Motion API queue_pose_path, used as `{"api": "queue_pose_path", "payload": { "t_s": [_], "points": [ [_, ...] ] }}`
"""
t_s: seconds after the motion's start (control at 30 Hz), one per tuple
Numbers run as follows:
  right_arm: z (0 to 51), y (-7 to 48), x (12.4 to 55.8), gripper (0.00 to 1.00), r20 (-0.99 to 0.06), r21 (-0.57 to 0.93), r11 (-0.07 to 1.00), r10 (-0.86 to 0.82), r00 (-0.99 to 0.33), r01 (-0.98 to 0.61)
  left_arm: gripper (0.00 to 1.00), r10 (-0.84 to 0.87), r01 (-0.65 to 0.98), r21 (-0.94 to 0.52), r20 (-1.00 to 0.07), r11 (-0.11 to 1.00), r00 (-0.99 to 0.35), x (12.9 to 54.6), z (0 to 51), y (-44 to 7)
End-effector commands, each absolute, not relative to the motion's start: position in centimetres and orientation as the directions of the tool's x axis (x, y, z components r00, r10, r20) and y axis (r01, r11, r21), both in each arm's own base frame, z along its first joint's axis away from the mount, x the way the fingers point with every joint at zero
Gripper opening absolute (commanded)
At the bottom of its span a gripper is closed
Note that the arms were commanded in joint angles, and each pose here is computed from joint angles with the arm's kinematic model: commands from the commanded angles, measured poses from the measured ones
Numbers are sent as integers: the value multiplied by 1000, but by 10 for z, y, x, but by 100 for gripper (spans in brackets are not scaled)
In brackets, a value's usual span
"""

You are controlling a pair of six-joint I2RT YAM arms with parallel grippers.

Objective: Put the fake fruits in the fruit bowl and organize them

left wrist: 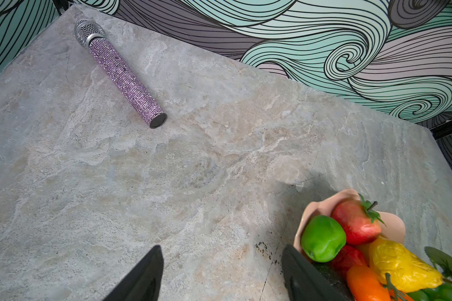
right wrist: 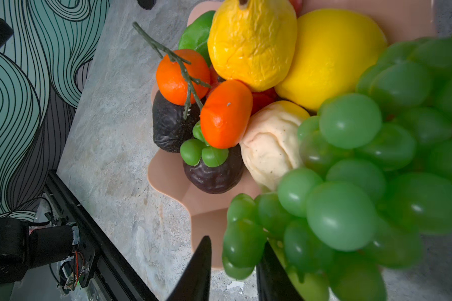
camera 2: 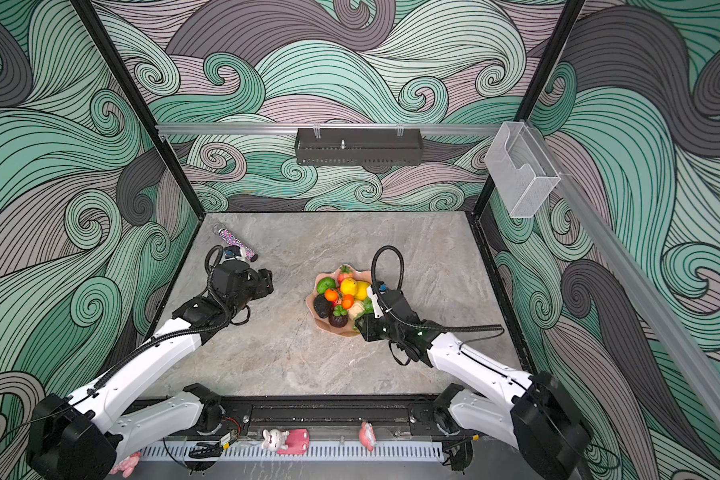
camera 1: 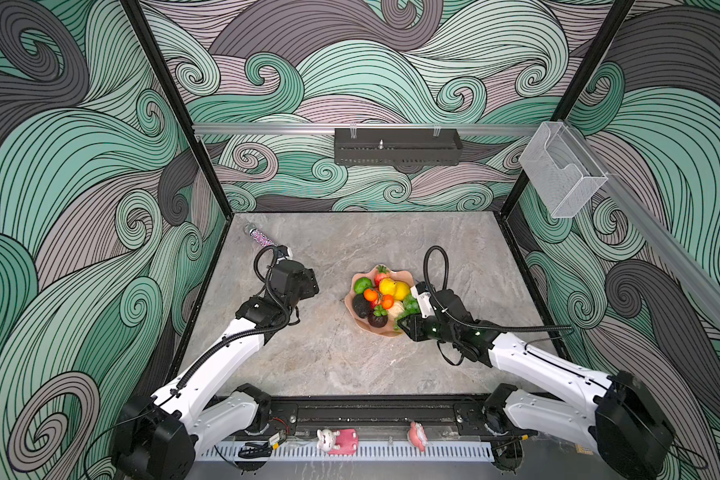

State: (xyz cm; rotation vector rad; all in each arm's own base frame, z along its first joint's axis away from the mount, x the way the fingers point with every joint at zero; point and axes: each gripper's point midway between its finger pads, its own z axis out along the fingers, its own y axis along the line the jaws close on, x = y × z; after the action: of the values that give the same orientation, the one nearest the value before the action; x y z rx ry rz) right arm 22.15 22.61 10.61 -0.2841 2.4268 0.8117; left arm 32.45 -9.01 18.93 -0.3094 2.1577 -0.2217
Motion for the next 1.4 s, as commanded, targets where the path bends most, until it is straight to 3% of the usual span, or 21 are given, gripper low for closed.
{"api": "queue_pose_path", "payload": {
  "t_s": [0.0, 0.27, 0.47, 0.73, 0.9, 1.1, 1.37],
  "points": [
    [110, 218, 218, 40, -584, 469, 807, -21, -812, -359, 74, -317, -160, -276, -779, 948, -541, 328, 188, -86],
    [109, 196, 205, 60, -576, 427, 844, -22, -817, -324, 74, -325, -201, -257, -794, 945, -514, 325, 188, -74],
    [122, 154, 208, 73, -635, 263, 919, -66, -770, -295, 74, -309, -317, -176, -845, 932, -436, 315, 189, -40],
    [151, 78, 257, 91, -726, 129, 992, 95, -681, 1, 82, -179, -601, 44, -935, 798, -306, 291, 197, 30],
    [162, 24, 301, 100, -828, -26, 977, 99, -553, 213, 90, -103, -661, 151, -939, 735, -329, 295, 184, 62],
    [155, -1, 336, 100, -872, -218, 936, -60, -485, 277, 91, -114, -570, 156, -905, 806, -410, 347, 145, 70],
    [122, 4, 367, 100, -912, -215, 956, -124, -390, 200, 91, -56, -378, 124, -900, 917, -432, 377, 117, 55]
  ]
}}
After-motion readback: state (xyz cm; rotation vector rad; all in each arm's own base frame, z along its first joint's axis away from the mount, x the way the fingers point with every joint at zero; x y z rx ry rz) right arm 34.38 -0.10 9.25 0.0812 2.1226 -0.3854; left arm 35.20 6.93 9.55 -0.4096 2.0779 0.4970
